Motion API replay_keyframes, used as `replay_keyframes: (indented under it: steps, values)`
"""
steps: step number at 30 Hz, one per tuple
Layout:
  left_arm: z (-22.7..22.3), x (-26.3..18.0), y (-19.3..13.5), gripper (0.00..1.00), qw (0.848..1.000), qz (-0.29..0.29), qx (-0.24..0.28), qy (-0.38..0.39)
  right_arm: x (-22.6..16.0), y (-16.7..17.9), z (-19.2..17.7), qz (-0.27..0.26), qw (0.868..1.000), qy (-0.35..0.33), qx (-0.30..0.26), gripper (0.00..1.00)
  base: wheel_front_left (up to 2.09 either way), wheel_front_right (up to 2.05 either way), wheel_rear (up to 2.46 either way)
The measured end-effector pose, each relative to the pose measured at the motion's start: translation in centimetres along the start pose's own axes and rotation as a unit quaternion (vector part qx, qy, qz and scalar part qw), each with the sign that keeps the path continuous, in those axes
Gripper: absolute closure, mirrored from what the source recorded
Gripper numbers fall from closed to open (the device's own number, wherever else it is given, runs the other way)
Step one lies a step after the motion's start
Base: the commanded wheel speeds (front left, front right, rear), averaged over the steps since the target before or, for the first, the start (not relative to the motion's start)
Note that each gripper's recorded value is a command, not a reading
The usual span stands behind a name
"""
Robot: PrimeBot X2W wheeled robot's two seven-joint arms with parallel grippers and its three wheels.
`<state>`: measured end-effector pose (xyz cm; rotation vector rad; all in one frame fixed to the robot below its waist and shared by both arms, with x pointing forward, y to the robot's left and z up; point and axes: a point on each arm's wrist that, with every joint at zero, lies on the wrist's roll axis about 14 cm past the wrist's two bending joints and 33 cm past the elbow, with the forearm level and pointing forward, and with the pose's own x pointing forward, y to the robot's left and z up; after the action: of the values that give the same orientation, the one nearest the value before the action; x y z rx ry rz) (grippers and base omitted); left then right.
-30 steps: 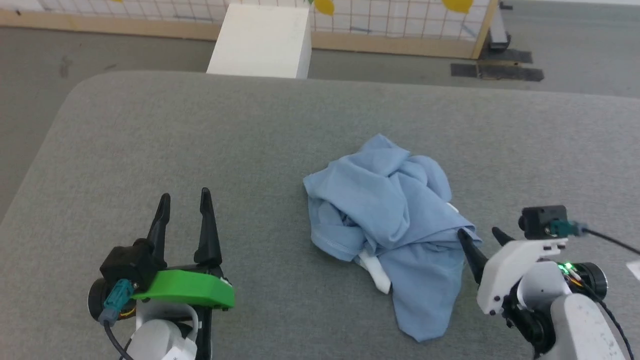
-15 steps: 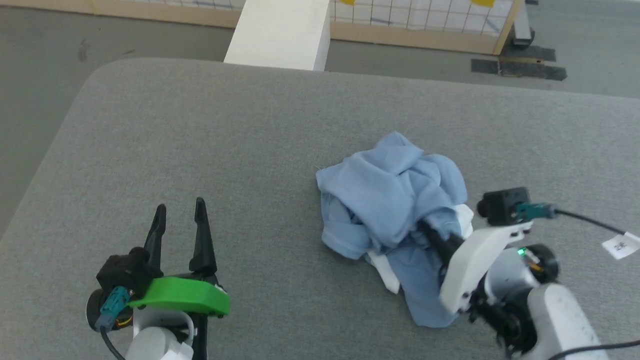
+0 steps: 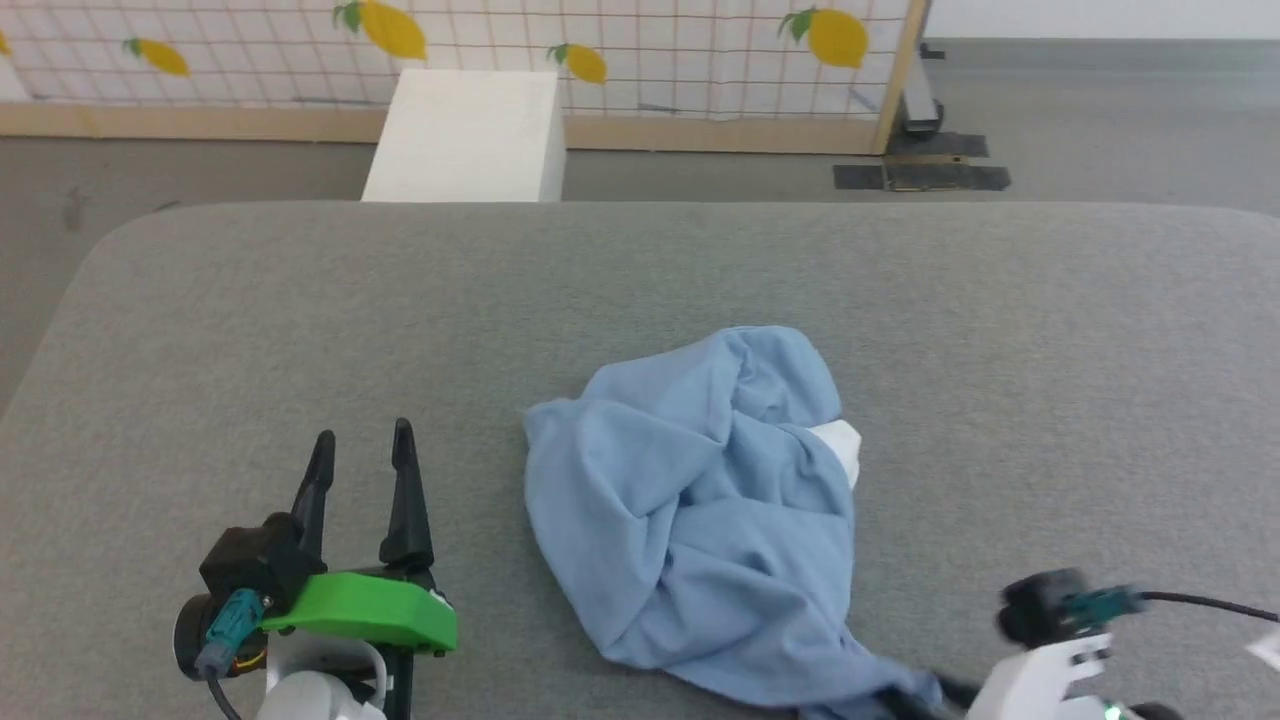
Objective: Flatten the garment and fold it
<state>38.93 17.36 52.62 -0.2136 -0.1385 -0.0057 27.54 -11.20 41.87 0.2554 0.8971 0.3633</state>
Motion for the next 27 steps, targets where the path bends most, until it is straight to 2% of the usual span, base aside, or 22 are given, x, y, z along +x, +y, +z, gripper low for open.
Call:
replay_keyframes:
  steps: [4, 6, 8, 11, 15, 20, 27]
  values:
    - [-0.5, 0.4, -2.2, 0.0, 0.999, -0.036, -0.004, 0.006, -2.1, -2.8, 3.9, -0.057, 0.989, -0.131, 0.025, 0.0, 0.0, 0.0, 0.0]
    - [-0.9, 0.6, -4.1, 0.0, 0.998, -0.066, -0.005, 0.012, -3.5, -4.8, 5.6, -0.096, 0.975, -0.197, 0.023, 0.0, 0.0, 0.0, 0.0]
    - [-0.9, 1.4, -7.0, 0.0, 0.994, -0.112, -0.005, 0.017, -5.2, -6.8, 7.4, -0.133, 0.956, -0.263, 0.017, 0.0, 0.0, 0.0, 0.0]
    - [-0.5, 2.9, -11.9, 0.0, 0.981, -0.19, 0.009, 0.025, -6.6, -8.5, 9.0, -0.157, 0.93, -0.331, 0.021, 0.0, 0.0, 0.0, 0.0]
    - [-1.7, 4.9, -17.3, 0.0, 0.96, -0.265, 0.038, 0.08, -6.8, -9.1, 10.2, -0.171, 0.911, -0.374, 0.008, 0.0, 0.0, 0.0, 0.0]
    - [-5.3, 8.0, -20.3, 0.0, 0.931, -0.296, 0.101, 0.189, -5.3, -8.8, 11.4, -0.16, 0.908, -0.387, 0.004, 0.0, 0.0, 0.0, 0.0]
    - [-11.1, 11.6, -20.7, 0.0, 0.87, -0.286, 0.203, 0.345, -2.6, -8.9, 10.9, -0.15, 0.919, -0.364, 0.017, 0.0, 0.0, 0.0, 0.0]
